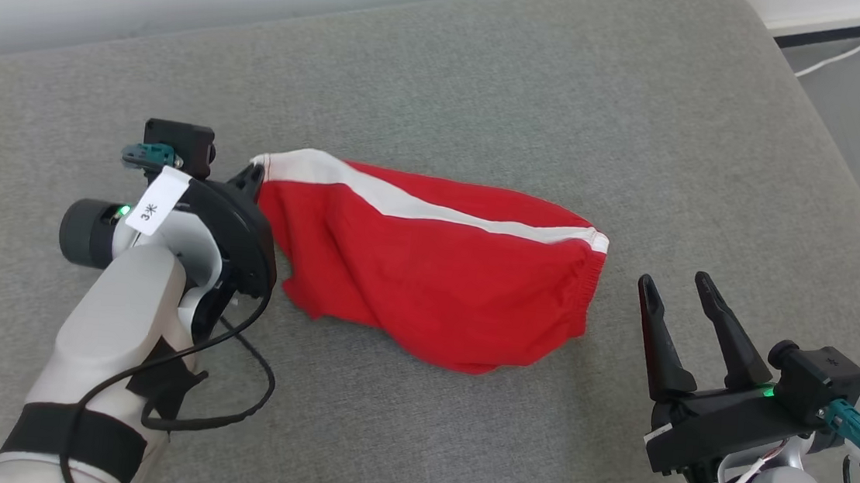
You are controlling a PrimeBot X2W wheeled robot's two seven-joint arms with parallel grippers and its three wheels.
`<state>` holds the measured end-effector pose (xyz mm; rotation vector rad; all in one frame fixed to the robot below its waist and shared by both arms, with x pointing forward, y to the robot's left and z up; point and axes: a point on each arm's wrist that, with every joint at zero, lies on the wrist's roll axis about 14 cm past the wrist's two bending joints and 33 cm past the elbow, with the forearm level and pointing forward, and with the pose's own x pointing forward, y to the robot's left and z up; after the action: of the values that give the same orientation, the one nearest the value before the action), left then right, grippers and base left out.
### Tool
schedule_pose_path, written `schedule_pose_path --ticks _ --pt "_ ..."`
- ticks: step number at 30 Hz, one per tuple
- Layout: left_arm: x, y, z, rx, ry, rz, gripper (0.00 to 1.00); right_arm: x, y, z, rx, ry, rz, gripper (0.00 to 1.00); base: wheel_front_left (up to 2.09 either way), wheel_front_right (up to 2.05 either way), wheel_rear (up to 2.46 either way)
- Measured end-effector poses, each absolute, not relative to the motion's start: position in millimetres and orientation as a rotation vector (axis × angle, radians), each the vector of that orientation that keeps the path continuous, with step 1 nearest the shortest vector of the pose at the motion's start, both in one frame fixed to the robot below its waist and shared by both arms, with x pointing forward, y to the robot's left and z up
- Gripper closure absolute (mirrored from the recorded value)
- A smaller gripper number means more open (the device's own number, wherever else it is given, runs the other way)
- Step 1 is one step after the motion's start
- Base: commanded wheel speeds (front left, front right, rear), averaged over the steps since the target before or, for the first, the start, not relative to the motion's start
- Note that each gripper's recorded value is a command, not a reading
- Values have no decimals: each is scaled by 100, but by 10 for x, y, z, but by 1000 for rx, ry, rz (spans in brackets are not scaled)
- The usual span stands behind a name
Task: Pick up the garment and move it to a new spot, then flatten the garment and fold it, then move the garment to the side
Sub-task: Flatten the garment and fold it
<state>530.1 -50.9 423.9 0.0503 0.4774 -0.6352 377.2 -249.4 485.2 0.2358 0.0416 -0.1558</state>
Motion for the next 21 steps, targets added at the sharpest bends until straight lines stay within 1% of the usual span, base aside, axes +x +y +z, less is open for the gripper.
schedule_pose_path --ticks 7,13,21 --pt "5299 -430 4435 24 382 -613 100 3777 -2412 4815 242 58 -133 0 0 0 0" --pt "5008 -233 4289 20 366 -597 100 3823 -2322 4839 247 52 -100 0 0 0 0" --pt "4704 82 4308 2 301 -538 100 3809 -2101 4722 270 95 -43 0 0 0 0"
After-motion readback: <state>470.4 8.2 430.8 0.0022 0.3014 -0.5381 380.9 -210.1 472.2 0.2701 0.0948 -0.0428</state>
